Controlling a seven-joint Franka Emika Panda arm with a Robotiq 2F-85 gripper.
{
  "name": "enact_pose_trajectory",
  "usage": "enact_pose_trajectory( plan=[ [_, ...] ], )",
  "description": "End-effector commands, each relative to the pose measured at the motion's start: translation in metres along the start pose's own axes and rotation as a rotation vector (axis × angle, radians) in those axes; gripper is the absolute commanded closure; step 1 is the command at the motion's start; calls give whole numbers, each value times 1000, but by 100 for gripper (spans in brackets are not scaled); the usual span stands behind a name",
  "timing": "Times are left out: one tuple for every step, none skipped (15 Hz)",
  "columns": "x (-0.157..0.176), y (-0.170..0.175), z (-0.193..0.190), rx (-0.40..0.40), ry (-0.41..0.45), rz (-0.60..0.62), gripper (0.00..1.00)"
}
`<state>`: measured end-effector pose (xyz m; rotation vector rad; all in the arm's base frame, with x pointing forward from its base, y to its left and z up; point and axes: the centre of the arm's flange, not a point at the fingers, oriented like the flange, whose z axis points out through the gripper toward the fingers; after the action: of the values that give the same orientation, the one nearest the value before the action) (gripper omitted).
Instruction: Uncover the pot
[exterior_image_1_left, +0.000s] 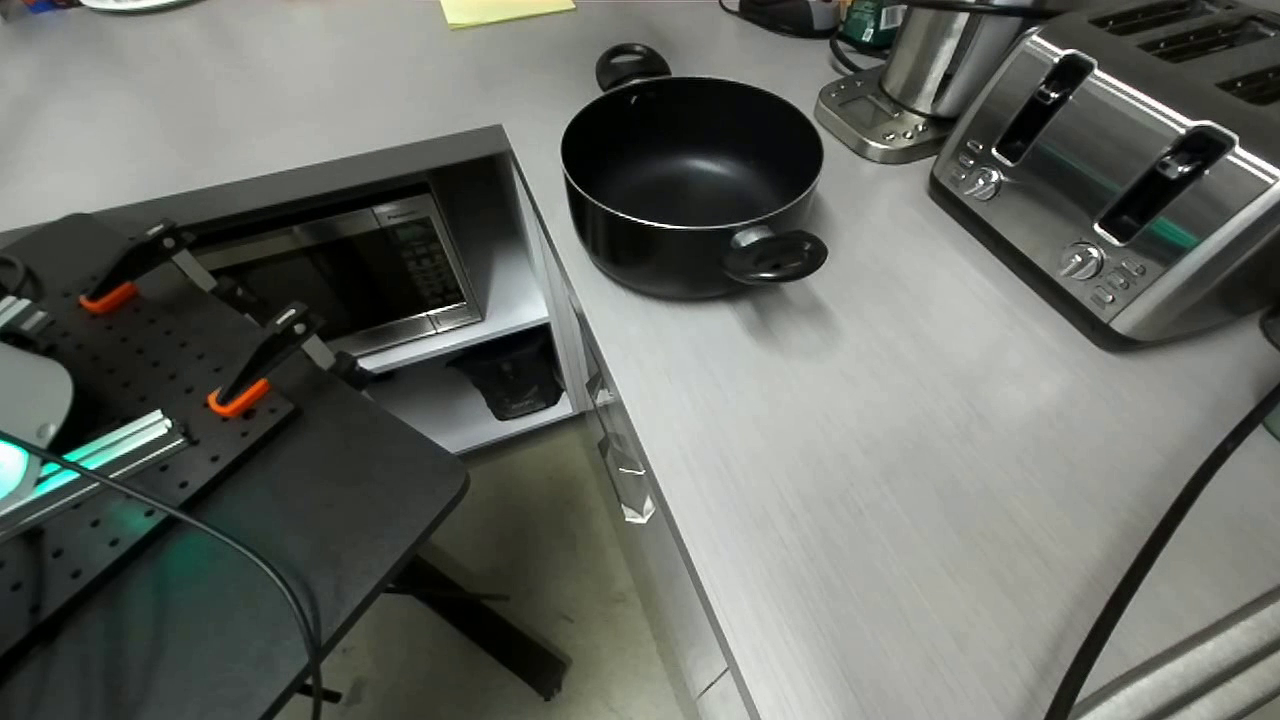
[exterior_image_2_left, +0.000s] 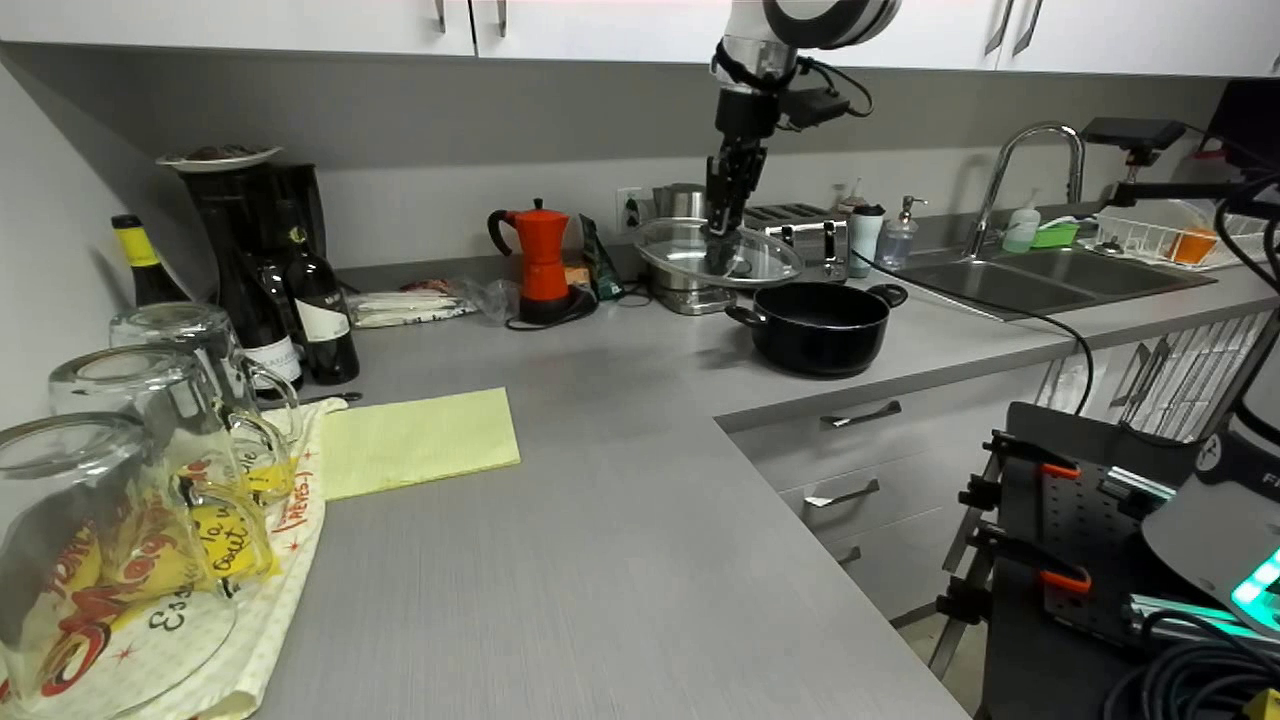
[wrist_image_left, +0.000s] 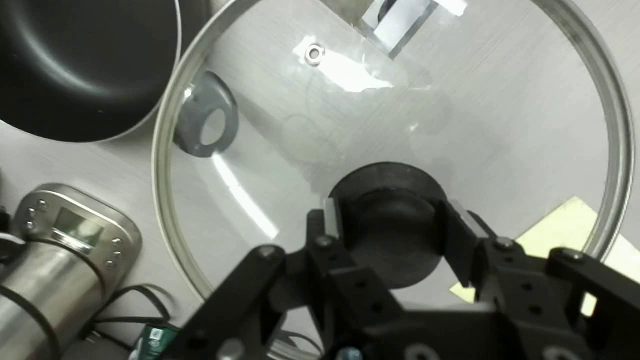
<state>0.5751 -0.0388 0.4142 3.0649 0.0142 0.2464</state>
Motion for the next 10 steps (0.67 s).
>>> enact_pose_trajectory(
  plan=[
    [54,-29,25,24,-57,-97,75],
    [63,-37,40,24,-74,-109,75],
    [71,-44,56,17,-89,-116,75],
    [77,-50,74,12,-100,-123,75],
    [83,-54,89,5,-109,-127,75],
    [87,-58,107,-11,-115,-132,75],
    [91,-60,122,-20,-124,-139,75],
    [94,-62,136,-33,-133,-147,75],
    [96,-64,151,-38,-143,-156,75],
    [98,-65,162,-43,-149,-160,75]
  ],
)
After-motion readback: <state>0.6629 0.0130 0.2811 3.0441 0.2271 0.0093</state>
